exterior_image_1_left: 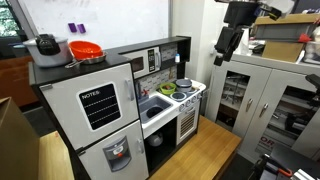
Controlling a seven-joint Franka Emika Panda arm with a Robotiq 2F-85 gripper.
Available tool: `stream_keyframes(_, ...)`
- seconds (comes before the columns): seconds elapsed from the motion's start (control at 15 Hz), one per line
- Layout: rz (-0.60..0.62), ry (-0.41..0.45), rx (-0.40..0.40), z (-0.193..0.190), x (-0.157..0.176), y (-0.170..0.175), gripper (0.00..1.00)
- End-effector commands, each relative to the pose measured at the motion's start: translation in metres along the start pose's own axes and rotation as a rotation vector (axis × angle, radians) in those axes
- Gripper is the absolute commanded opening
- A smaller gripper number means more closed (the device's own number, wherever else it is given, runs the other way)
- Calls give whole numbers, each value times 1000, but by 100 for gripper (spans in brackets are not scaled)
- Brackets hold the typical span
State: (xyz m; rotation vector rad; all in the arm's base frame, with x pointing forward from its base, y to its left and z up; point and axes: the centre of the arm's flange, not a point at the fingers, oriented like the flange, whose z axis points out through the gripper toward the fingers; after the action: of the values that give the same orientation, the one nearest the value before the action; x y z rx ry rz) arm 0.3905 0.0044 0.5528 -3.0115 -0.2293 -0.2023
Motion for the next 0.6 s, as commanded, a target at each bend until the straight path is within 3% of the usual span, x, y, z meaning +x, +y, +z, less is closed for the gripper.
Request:
stream_keyframes(0.0, 0, 1, 0, 0, 0, 0, 100)
stream_keyframes(0.13, 0, 1, 0, 0, 0, 0, 100)
stream_keyframes(0.33, 14, 133, 19, 9, 38, -4, 100)
stream_keyframes(0.53, 37, 277, -37, 12, 72, -3, 100)
